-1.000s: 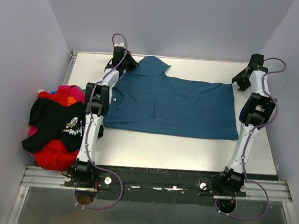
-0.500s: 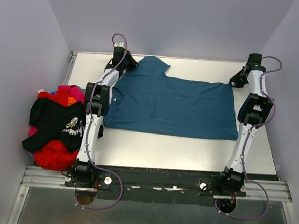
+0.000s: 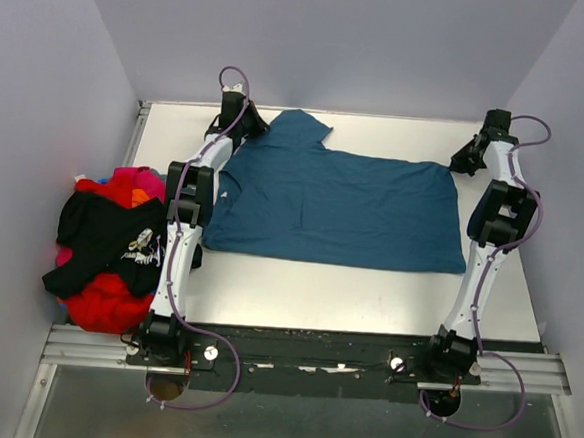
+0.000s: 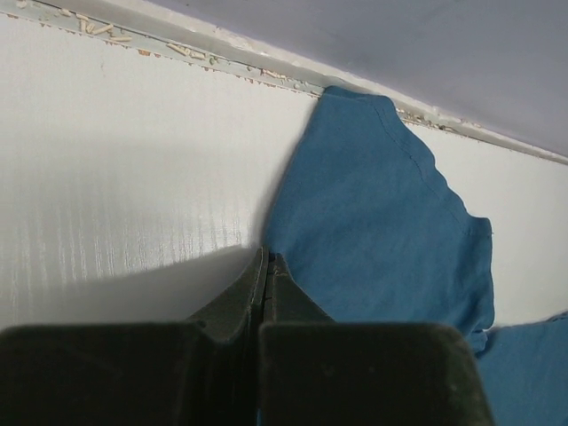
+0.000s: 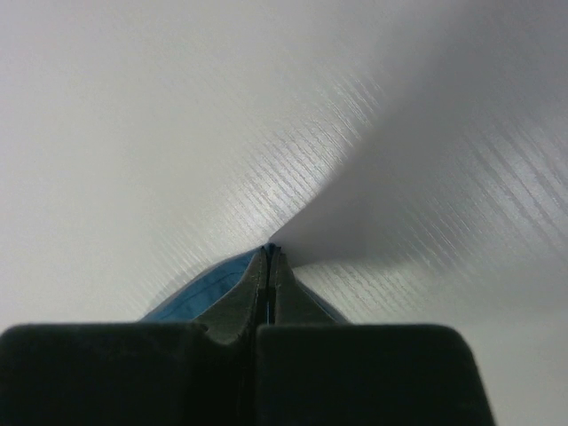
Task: Fold and stack the t-shirts
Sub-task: Grap the side of the flattened tshirt furthest away from the robot with both arms
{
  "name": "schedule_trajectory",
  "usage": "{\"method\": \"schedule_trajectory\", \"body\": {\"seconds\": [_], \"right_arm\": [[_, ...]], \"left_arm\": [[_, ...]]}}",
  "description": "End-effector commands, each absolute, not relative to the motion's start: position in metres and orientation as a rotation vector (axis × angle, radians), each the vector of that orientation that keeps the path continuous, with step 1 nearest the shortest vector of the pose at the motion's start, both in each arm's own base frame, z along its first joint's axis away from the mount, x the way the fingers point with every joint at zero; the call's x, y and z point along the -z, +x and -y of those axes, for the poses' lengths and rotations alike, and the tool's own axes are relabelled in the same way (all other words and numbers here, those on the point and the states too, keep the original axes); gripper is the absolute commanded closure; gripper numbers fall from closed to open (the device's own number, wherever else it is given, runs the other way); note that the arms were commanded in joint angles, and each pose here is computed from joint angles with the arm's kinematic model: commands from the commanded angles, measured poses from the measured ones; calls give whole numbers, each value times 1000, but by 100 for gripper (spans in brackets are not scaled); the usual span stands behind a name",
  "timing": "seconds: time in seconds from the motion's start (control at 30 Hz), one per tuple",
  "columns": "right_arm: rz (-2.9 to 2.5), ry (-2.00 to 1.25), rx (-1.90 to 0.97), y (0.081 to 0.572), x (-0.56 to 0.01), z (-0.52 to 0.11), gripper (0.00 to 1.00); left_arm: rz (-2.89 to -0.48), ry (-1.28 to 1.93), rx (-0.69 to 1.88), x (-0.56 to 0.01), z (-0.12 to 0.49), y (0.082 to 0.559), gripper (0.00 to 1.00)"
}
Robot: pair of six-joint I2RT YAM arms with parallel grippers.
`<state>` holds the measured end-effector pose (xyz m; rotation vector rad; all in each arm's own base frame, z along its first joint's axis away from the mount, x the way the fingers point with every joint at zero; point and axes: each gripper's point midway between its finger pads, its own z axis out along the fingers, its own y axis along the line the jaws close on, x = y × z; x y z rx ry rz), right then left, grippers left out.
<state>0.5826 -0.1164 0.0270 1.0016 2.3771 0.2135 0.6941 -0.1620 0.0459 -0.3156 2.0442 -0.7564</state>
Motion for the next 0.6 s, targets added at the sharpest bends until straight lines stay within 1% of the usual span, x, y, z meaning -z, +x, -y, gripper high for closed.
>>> {"method": "schedule_trajectory", "body": {"seconds": [0.0,0.3,0.57], "right_arm": [[-2314,987,-228,584,-47,119,99],[-2274,954,-204,584,-77,124,99],[-2257,952,-189,574,-97,126,99]], "left_arm": [[-1968,-263,740,-102,163,696,100],[-1936,-239,720,-126,160,695,100],[-1926,-221,742,-133,164,688,100]]}}
